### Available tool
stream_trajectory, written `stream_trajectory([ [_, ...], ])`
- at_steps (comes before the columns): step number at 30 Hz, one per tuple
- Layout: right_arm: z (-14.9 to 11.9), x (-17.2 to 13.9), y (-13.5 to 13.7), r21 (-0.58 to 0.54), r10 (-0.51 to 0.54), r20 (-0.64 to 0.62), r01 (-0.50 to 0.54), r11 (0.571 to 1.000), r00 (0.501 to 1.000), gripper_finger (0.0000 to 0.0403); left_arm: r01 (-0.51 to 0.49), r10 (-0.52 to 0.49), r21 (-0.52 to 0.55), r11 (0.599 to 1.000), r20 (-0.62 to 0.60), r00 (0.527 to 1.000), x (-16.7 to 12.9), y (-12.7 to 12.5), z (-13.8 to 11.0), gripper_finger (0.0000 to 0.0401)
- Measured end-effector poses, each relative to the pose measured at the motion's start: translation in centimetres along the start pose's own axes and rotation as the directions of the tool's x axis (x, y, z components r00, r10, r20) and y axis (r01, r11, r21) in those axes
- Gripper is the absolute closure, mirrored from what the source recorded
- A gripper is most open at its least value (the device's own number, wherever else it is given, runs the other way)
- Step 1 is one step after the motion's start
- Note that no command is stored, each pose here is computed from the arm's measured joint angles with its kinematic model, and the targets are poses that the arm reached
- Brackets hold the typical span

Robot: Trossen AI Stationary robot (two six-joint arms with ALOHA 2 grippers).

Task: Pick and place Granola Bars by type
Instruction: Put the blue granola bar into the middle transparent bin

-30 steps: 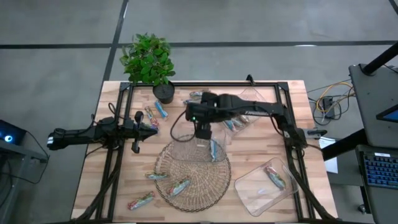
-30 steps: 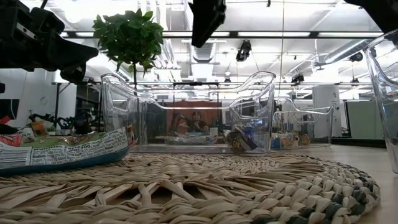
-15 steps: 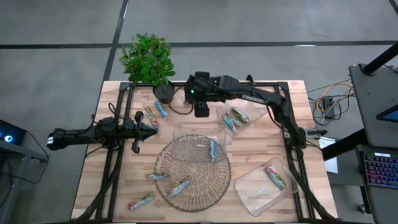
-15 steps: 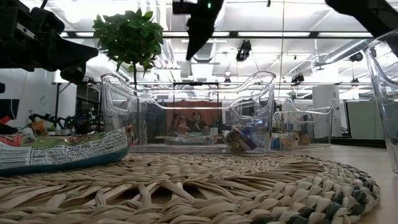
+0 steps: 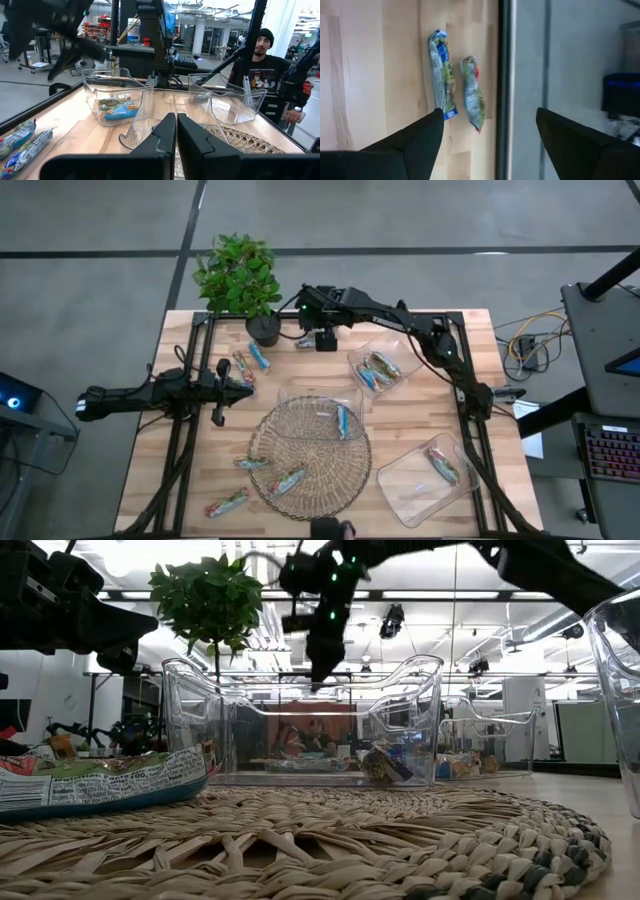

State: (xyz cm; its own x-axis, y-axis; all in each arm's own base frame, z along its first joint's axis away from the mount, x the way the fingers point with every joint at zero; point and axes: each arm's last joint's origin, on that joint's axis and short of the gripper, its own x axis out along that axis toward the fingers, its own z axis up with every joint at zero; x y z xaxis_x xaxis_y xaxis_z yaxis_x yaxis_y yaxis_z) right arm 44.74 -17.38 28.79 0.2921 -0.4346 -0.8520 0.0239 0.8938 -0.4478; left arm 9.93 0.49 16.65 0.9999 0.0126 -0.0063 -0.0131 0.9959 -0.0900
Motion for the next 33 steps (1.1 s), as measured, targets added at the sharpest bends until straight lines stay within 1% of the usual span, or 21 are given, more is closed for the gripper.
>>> stream_trajectory([
  [4, -0.2, 2.1, 0.1, 0.002, 0.045, -0.025, -0.045, 0.999, 0.999, 0.0098, 0.000, 0.000, 0.000, 1.000, 0.000, 1.000, 0.0, 0.0, 0.0, 0.0401],
  [8, -0.1, 3.7, 0.7, -0.003, 0.117, -0.023, -0.117, 0.993, 0.993, 0.0097, 0.000, 0.000, 0.000, 1.000, 0.000, 1.000, 0.0, 0.0, 0.0, 0.0401],
  [12, -0.1, 5.4, 1.4, -0.014, 0.158, -0.041, -0.158, 0.987, 0.987, 0.0098, 0.000, 0.000, 0.000, 1.000, 0.000, 1.000, 0.0, 0.0, 0.0, 0.0401],
  [24, -0.4, 8.9, 2.5, -0.029, 0.189, -0.093, -0.193, 0.981, 0.977, 0.0099, 0.000, 0.000, 0.000, 1.000, 0.000, 1.000, 0.0, 0.0, 0.0, 0.0401],
  [33, -1.1, 11.3, 2.6, 0.004, 0.207, -0.139, -0.208, 0.978, 0.968, 0.0099, 0.000, 0.000, 0.000, 1.000, 0.000, 1.000, 0.0, 0.0, 0.0, 0.0401],
])
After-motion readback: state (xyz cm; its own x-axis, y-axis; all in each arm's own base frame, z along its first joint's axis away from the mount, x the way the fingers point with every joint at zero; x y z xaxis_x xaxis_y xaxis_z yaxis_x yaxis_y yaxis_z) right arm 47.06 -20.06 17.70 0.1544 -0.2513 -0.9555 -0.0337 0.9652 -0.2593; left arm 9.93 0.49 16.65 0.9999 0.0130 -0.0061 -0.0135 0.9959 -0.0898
